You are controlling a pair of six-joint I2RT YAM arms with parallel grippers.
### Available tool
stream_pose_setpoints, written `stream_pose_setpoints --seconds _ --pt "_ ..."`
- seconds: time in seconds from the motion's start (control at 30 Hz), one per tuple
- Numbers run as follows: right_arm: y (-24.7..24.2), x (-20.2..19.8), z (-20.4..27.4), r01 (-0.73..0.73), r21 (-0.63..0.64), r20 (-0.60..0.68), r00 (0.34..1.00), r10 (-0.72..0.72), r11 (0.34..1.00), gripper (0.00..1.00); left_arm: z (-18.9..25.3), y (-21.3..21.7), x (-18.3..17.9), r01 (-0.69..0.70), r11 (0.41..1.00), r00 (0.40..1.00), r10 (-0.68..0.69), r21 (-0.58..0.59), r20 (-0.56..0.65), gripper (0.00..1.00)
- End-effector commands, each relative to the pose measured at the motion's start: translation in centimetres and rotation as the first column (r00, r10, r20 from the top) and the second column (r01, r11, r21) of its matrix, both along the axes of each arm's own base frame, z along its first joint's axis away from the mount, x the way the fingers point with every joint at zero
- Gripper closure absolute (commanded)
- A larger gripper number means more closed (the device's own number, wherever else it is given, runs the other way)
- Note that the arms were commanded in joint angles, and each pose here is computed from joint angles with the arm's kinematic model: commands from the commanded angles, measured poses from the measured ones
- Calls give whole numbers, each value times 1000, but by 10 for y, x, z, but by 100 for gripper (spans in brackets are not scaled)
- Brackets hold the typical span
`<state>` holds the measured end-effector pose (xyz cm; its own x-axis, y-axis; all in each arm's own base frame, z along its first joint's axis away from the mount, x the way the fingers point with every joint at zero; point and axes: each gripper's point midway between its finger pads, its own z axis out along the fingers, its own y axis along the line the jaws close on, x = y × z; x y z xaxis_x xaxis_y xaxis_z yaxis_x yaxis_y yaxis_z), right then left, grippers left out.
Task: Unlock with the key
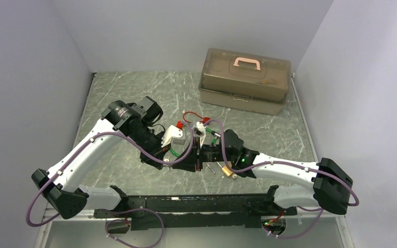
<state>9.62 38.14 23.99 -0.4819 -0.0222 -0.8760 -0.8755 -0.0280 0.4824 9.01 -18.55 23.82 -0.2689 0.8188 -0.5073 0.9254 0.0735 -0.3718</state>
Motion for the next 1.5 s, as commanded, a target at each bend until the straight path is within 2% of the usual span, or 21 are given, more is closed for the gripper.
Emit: stream_pose_setpoints --seconds 0.0,0.1,0.27,0.4,0.63,0.7,0.8,0.83,1.1,1.17,1.3,1.47 --pt "5 2 36 -18 92 55 998 13 996 76 13 1 -7 -1 999 1000 1 -34 5 100" --pt "4 4 41 -6 88 71 997 0 996 67 12 2 -6 -2 1000 1000 3 -31 7 100" --pt "3 4 47 -5 98 84 996 -3 995 64 13 1 -6 -2 999 1000 3 -32 9 100" --pt "8 2 42 -29 89 68 997 23 996 69 16 1 -5 -5 999 1000 5 -36 17 100" --pt "12 -2 29 -71 57 51 996 68 996 70 16 1 -5 -3 999 1000 4 -37 21 100" --pt "13 -3 27 -80 50 48 996 78 996 77 16 1 -5 -5 999 1000 6 -36 22 100" --pt "14 -1 28 -63 57 47 997 60 996 98 16 1 -4 -3 999 1000 4 -39 21 100" --pt "12 1 30 -50 66 49 998 47 997 100 16 0 -4 -3 999 1000 4 -39 19 100" --pt "-4 7 52 26 140 78 996 -37 990 100 13 -1 -1 -1 1000 1000 1 -24 12 100" --pt "-10 10 53 43 153 63 997 -53 987 100 14 -2 3 -2 1000 1000 3 -22 20 92" --pt "-23 19 41 80 147 16 996 -83 986 100 19 -6 9 -7 1000 999 8 -26 37 85" --pt "-31 21 23 108 113 -17 994 -107 988 100 24 -10 14 -7 999 999 9 -36 50 89"
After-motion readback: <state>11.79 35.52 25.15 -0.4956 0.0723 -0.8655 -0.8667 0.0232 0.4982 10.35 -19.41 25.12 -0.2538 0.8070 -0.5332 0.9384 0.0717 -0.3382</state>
